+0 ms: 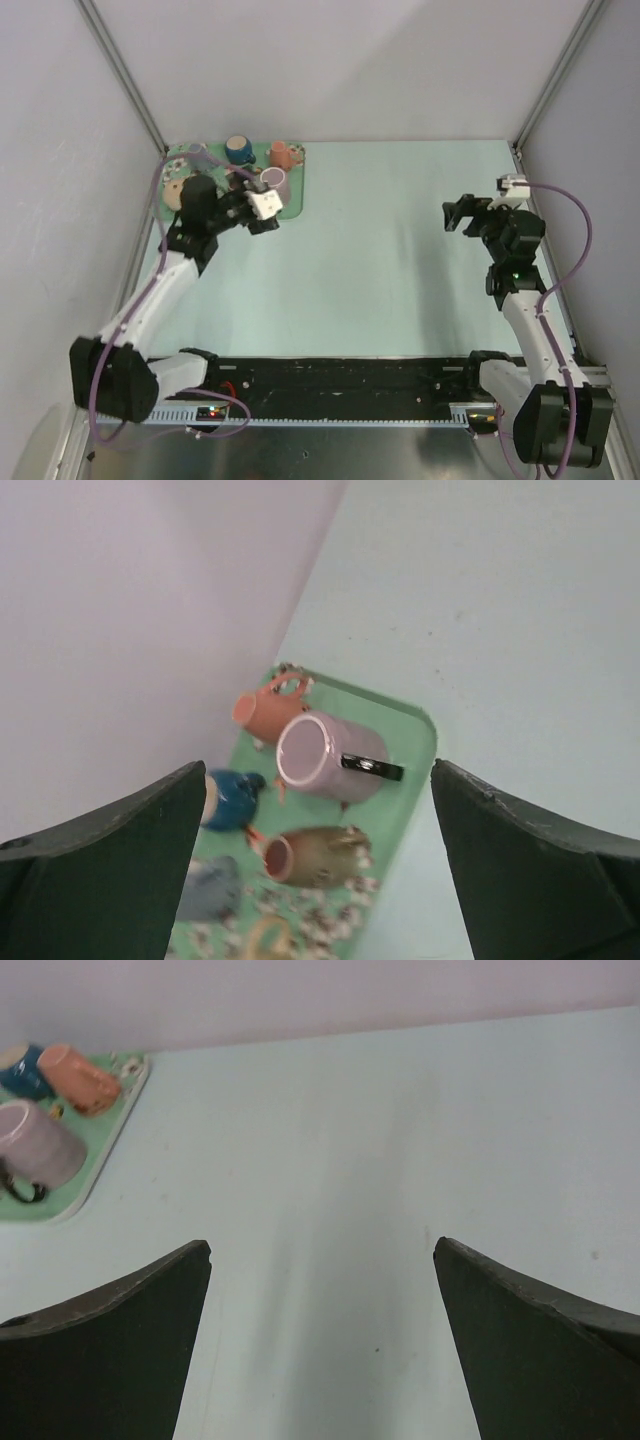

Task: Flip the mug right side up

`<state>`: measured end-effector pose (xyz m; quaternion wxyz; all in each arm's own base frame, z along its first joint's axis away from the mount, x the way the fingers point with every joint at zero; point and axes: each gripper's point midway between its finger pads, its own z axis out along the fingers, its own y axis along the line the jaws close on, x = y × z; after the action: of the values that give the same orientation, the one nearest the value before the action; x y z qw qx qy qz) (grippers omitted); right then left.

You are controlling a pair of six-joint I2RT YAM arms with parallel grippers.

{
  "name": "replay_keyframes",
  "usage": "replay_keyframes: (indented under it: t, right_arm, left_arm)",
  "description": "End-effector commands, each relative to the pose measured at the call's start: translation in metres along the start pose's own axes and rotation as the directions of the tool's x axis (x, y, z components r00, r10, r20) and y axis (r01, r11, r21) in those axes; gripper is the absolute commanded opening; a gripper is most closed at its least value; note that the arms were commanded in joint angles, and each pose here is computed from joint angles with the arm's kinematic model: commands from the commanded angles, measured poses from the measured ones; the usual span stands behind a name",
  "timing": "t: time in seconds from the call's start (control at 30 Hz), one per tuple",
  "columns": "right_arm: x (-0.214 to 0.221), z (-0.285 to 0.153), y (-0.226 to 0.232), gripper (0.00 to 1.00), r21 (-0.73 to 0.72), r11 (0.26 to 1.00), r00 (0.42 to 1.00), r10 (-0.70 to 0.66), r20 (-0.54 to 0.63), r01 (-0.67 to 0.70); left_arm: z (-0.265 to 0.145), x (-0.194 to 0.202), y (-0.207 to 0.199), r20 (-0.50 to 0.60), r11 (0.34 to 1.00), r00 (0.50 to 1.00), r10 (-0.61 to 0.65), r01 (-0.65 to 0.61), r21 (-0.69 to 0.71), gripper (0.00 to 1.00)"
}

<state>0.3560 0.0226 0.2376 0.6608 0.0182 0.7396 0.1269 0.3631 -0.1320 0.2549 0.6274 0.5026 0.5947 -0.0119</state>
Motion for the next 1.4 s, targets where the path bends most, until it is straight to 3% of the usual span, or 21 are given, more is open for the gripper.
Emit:
replay_keyframes:
  t: [0.0, 0.1, 0.17, 0.4, 0.53, 0.83, 1.07, 1.17, 1.37]
  right_arm:
    - [0.007, -0.003, 0.031, 1.0, -0.101, 0.992, 0.994, -0.085, -0.073, 0.078]
    - [0.014, -0.004, 0.052, 1.0, -0.156, 0.981, 0.988, -0.126, -0.087, 0.112]
    - [0.02, -0.003, 0.062, 1.0, -0.187, 0.976, 0.986, -0.134, -0.101, 0.114]
    - [0.044, -0.002, 0.085, 1.0, -0.232, 0.968, 0.976, -0.137, -0.17, 0.095]
    - [0.059, 0.0, 0.091, 1.0, -0.235, 0.968, 0.966, -0.145, -0.215, 0.093]
    - [0.08, 0.004, 0.093, 1.0, -0.221, 0.971, 0.949, -0.147, -0.278, 0.086]
    - [0.082, 0.004, 0.09, 1.0, -0.209, 0.973, 0.946, -0.157, -0.284, 0.099]
    - [0.082, 0.004, 0.091, 1.0, -0.214, 0.971, 0.946, -0.164, -0.279, 0.105]
    - [0.077, 0.004, 0.092, 1.0, -0.215, 0.971, 0.952, -0.158, -0.263, 0.102]
  left_arm:
    - [0.023, 0.014, -0.05, 0.028, 0.826, 0.904, 0.427, -0.402, 0.396, 0.99]
    - [0.048, 0.029, -0.046, 0.096, 0.6, 0.711, 0.697, -0.651, 0.464, 0.97]
    - [0.066, 0.043, -0.045, 0.14, 0.477, 0.618, 0.774, -0.714, 0.513, 0.95]
    - [0.113, 0.085, -0.036, 0.212, 0.238, 0.454, 0.866, -0.745, 0.623, 0.89]
    - [0.121, 0.121, -0.043, 0.235, 0.126, 0.393, 0.889, -0.704, 0.699, 0.92]
    - [0.163, 0.149, -0.04, 0.25, 0.043, 0.327, 0.911, -0.68, 0.732, 0.83]
    - [0.165, 0.17, -0.044, 0.27, -0.026, 0.283, 0.92, -0.644, 0.764, 0.71]
    - [0.163, 0.175, -0.044, 0.272, -0.046, 0.267, 0.924, -0.629, 0.776, 0.59]
    - [0.161, 0.165, -0.043, 0.29, -0.053, 0.261, 0.921, -0.653, 0.755, 0.13]
